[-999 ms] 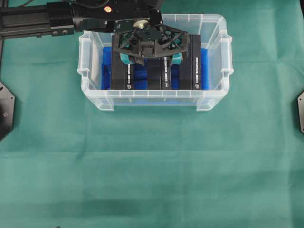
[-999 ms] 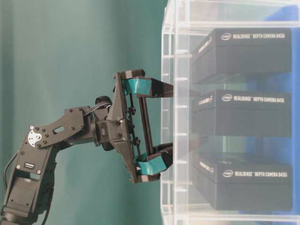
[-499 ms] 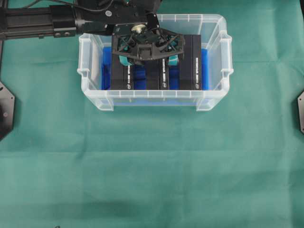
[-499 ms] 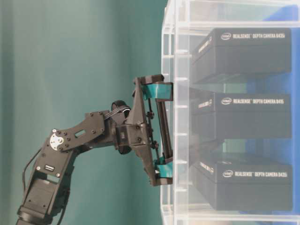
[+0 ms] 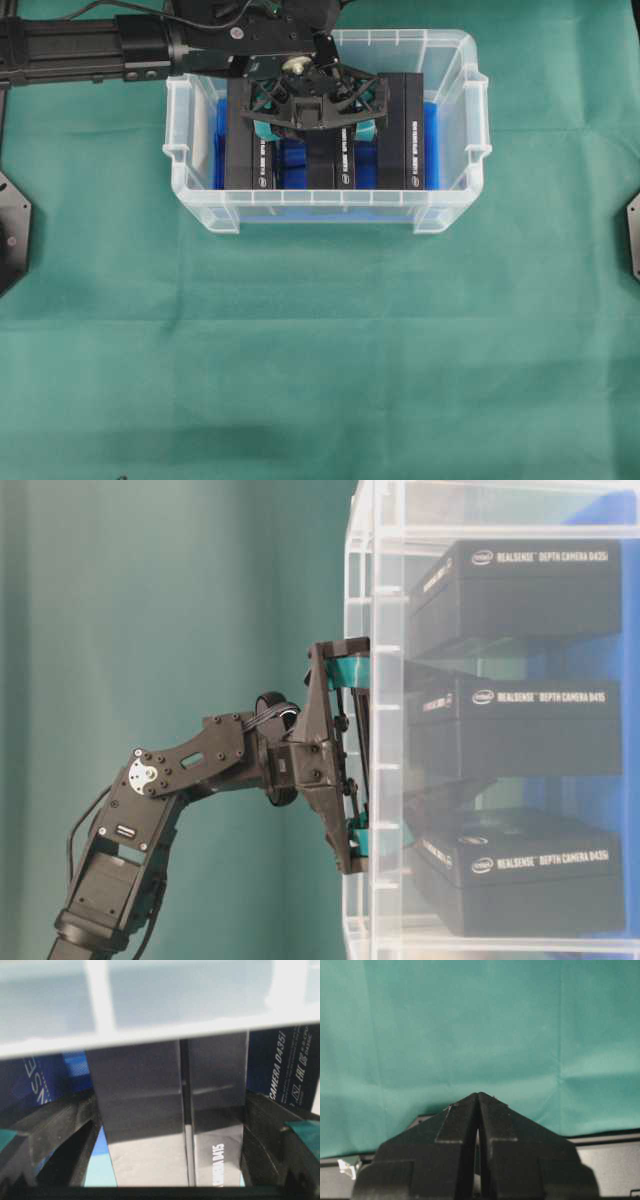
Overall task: Take the box out of the case with the left arm.
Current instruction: 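Lower the left gripper around the middle box and close on it, then lift the gripped middle box straight up out of the case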
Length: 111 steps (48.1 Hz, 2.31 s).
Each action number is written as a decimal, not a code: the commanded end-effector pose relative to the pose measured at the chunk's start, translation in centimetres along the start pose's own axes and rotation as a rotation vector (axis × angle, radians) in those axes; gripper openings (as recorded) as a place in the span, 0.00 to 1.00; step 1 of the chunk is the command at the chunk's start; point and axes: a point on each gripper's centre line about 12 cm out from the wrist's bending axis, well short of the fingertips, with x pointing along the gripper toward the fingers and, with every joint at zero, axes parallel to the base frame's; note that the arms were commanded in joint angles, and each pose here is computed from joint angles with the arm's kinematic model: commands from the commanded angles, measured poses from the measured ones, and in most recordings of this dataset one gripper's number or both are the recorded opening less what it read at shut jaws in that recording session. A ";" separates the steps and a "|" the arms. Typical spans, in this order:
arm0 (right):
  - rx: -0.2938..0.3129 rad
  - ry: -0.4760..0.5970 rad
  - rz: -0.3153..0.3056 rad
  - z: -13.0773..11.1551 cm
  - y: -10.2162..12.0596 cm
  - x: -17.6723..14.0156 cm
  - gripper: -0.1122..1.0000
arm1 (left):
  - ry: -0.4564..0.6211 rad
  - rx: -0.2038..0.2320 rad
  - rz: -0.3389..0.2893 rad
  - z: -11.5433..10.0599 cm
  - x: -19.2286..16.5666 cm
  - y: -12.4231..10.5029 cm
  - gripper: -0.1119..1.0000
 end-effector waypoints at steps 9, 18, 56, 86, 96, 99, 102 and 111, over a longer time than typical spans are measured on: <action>0.001 -0.015 0.003 0.2 0.0 -0.3 0.10 | -0.008 -0.004 -0.043 0.2 -1.8 -0.7 0.64; 0.001 -0.015 0.002 0.2 0.0 -0.3 0.10 | -0.008 -0.005 -0.044 0.2 -2.2 -0.6 0.64; 0.003 -0.015 0.003 0.2 0.0 -0.3 0.10 | -0.011 -0.005 -0.054 0.2 -4.8 -0.7 0.64; 0.004 -0.026 0.006 0.4 0.1 -0.3 0.10 | -0.022 -0.002 -0.093 1.0 -16.7 -2.8 0.64; 0.004 -0.026 0.006 0.4 0.1 -0.3 0.10 | -0.024 0.000 -0.094 1.0 -19.6 -2.7 0.64; 0.004 -0.026 0.006 0.4 0.1 -0.3 0.10 | -0.021 0.000 -0.085 0.9 -20.0 -2.6 0.64; 0.004 -0.024 0.005 0.3 0.1 -0.3 0.10 | -0.021 0.001 -0.085 0.8 -20.4 -2.5 0.64; 0.004 -0.026 0.006 0.4 0.1 -0.3 0.10 | -0.024 0.001 -0.100 0.8 -21.3 -2.4 0.64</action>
